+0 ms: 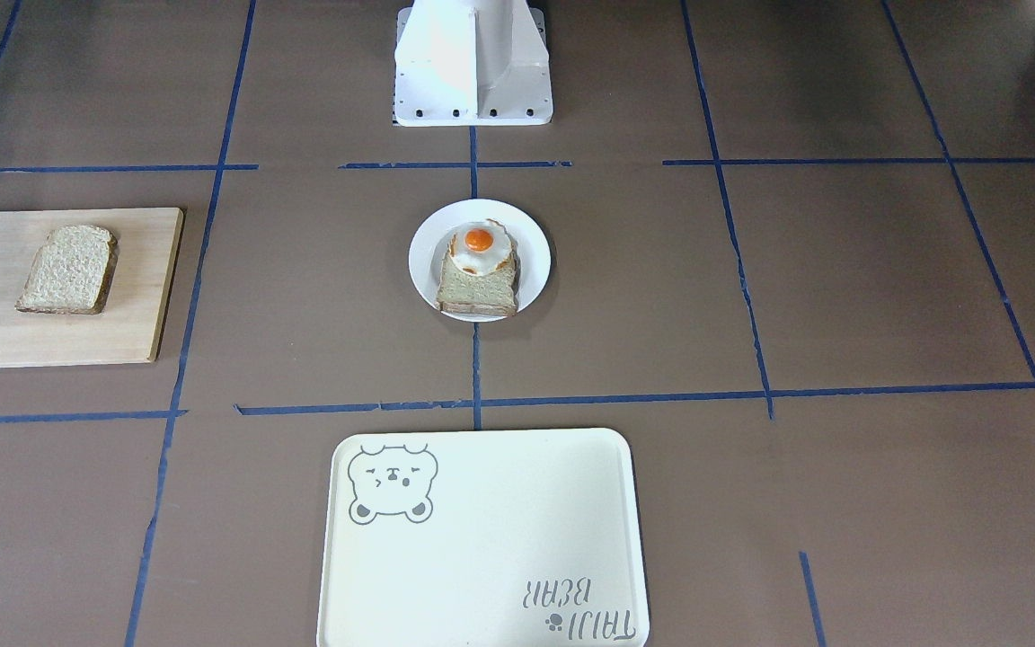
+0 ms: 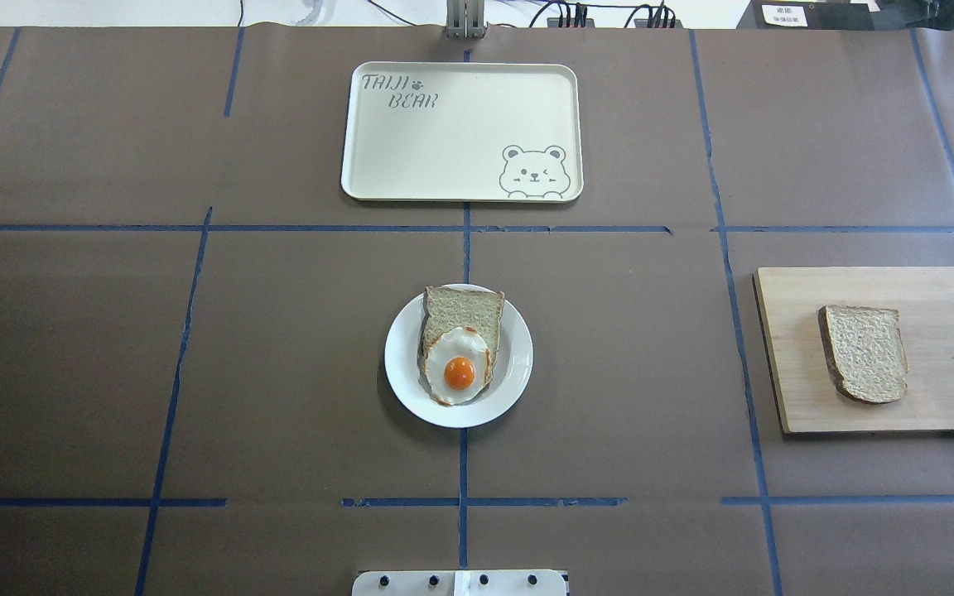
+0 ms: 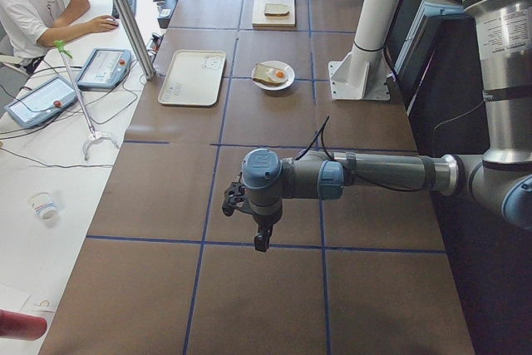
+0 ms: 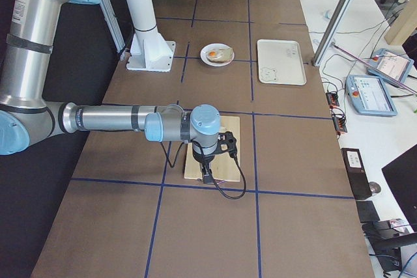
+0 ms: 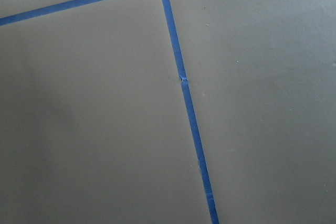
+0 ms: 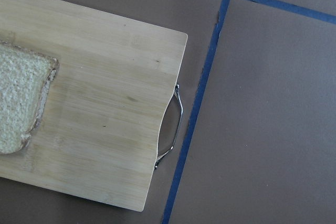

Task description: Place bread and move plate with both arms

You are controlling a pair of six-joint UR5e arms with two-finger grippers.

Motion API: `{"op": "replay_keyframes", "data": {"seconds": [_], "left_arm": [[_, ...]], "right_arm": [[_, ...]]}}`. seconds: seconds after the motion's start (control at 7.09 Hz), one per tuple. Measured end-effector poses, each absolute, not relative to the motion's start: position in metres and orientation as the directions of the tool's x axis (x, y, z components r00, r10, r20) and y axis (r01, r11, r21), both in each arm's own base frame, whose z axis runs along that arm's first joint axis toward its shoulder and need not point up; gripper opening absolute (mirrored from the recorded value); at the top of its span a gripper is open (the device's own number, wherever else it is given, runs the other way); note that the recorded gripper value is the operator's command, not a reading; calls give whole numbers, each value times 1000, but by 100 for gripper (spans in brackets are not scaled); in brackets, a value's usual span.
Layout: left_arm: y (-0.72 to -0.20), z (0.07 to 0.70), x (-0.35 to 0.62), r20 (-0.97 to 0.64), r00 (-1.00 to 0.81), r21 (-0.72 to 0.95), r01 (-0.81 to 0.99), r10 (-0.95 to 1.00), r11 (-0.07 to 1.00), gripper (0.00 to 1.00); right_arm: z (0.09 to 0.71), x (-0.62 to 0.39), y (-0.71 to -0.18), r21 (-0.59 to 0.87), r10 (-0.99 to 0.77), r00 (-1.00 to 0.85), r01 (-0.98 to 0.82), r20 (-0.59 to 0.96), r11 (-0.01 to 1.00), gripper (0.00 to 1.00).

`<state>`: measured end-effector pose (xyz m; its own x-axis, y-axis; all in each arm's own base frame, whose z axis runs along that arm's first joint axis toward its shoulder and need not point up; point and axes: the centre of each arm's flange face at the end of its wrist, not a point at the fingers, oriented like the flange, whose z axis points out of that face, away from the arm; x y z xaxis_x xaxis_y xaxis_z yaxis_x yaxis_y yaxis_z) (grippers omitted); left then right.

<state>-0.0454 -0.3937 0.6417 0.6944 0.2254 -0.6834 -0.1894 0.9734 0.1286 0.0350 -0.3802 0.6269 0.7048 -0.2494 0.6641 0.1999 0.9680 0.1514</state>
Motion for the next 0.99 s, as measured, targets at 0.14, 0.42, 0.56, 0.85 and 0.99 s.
{"op": "replay_keyframes", "data": {"seconds": [0.14, 0.42, 0.56, 0.85, 0.99], "left_arm": [[-394, 642, -45, -683, 695, 128, -190, 225, 973, 100], [-394, 643, -45, -683, 694, 127, -191, 225, 973, 100], [-394, 643, -45, -684, 694, 127, -191, 225, 973, 100], [-394, 642, -45, -684, 694, 127, -191, 225, 973, 100], [-394, 642, -45, -684, 694, 127, -191, 225, 973, 100]], "right_arm": [[627, 35, -380, 151, -249, 705, 200, 664, 968, 100], [626, 35, -381, 153, -251, 704, 201, 664, 968, 100], [625, 35, -381, 154, -250, 702, 198, 667, 968, 100], [622, 29, -383, 151, -213, 678, 151, 703, 977, 100], [624, 22, -384, 154, -184, 666, 105, 723, 983, 100]]}}
